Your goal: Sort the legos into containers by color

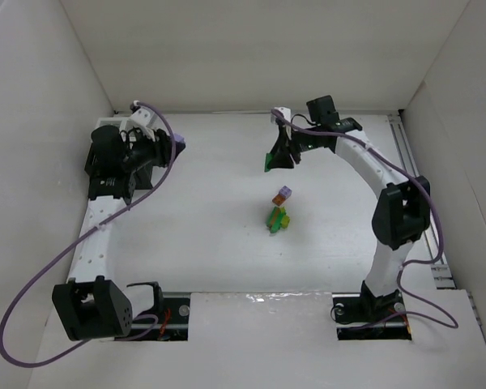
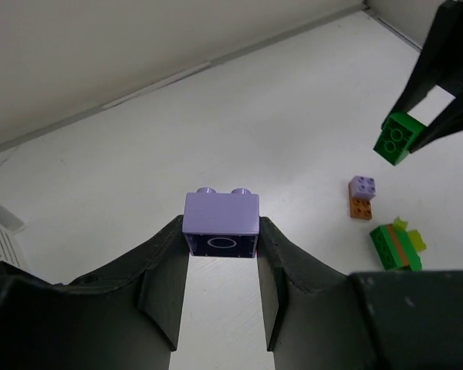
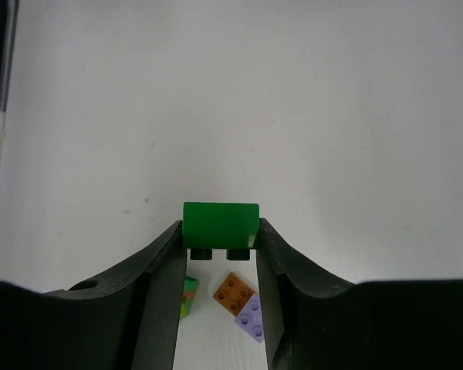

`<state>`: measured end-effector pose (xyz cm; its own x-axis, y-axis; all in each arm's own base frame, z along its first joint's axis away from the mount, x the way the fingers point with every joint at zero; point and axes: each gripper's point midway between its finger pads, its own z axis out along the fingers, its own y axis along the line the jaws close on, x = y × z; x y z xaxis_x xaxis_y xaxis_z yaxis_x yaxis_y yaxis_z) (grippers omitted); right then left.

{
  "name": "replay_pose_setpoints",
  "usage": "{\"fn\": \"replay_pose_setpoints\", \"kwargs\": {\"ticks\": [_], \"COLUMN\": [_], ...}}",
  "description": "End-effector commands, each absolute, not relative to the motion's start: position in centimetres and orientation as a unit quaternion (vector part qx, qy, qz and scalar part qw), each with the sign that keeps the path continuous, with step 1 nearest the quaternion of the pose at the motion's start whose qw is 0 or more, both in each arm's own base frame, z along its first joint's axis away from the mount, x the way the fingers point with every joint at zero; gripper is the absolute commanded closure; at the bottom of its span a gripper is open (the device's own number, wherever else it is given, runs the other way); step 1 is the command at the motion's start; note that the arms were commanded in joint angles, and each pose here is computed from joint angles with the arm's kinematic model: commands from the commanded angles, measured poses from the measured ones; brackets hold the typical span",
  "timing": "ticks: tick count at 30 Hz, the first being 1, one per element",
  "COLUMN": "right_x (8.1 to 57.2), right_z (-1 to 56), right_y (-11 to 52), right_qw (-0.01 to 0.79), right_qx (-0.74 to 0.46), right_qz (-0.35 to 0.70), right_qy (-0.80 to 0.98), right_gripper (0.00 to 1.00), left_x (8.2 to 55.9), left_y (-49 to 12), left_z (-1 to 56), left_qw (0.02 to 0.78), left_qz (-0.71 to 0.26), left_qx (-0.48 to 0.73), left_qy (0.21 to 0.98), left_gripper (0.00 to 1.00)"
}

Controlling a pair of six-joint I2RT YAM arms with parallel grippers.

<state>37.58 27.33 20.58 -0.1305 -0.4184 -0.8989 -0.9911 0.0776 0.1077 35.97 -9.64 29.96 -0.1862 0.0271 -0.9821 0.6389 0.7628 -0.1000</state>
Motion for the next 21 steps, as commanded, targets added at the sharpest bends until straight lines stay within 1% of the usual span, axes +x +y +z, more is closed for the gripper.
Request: {"fn": "replay_pose_setpoints", "kwargs": {"ticks": [1, 3, 4, 5, 6, 7, 8, 9, 10, 11, 15, 16, 17, 21], "right_x": [40.1, 40.5, 41.7, 41.8, 42.0, 42.8, 43.2, 42.9, 43.4, 43.7, 45.1, 45.5, 46.1, 48.1], "right_z": [26.3, 27.2, 28.1, 27.8, 28.7, 29.5, 28.5, 29.0, 29.0, 29.0, 28.1, 27.8, 28.0, 28.4], "right_y": [28.1, 27.8, 27.4, 27.2, 26.5, 26.1, 25.2, 25.0, 24.3, 24.3, 22.6, 22.8, 22.2, 21.7], "right_qw": [0.452, 0.46, 0.485, 0.487, 0.499, 0.524, 0.526, 0.534, 0.542, 0.551, 0.556, 0.554, 0.558, 0.576], "right_qx": [-0.519, -0.483, -0.47, -0.458, -0.434, -0.425, -0.409, -0.401, -0.391, -0.387, -0.365, -0.367, -0.359, -0.353], "right_qz": [0.37, 0.377, 0.364, 0.362, 0.36, 0.349, 0.338, 0.336, 0.329, 0.326, 0.324, 0.328, 0.325, 0.319], "right_qy": [0.624, 0.643, 0.642, 0.65, 0.658, 0.651, 0.665, 0.664, 0.667, 0.664, 0.673, 0.672, 0.674, 0.665], "right_gripper": [1.0, 1.0, 1.0, 1.0, 1.0, 1.0, 1.0, 1.0, 1.0, 1.0, 1.0, 1.0, 1.0, 1.0], "left_x": [38.4, 39.8, 40.6, 41.2, 41.6, 42.6, 43.0, 43.6, 44.4, 44.9, 48.0, 48.8, 50.4, 53.9], "left_y": [-8.1, -7.4, -6.8, -6.3, -6.0, -5.5, -5.0, -4.6, -3.9, -3.2, -1.7, -1.0, -0.1, 2.3], "left_z": [33.7, 34.3, 34.4, 34.3, 35.1, 34.4, 34.2, 35.2, 33.8, 33.8, 34.2, 36.7, 35.1, 36.0], "left_qw": [0.646, 0.654, 0.659, 0.661, 0.666, 0.663, 0.66, 0.665, 0.646, 0.645, 0.644, 0.661, 0.642, 0.63], "left_qz": [-0.232, -0.219, -0.208, -0.198, -0.193, -0.184, -0.173, -0.164, -0.159, -0.153, -0.151, -0.144, -0.137, -0.088], "left_qx": [0.158, 0.143, 0.125, 0.116, 0.106, 0.094, 0.088, 0.081, 0.066, 0.058, 0.039, 0.039, 0.029, 0.048], "left_qy": [0.71, 0.71, 0.712, 0.715, 0.712, 0.72, 0.726, 0.724, 0.743, 0.747, 0.749, 0.735, 0.754, 0.77], "left_gripper": [1.0, 1.0, 1.0, 1.0, 1.0, 1.0, 1.0, 1.0, 1.0, 1.0, 1.0, 1.0, 1.0, 1.0]}}
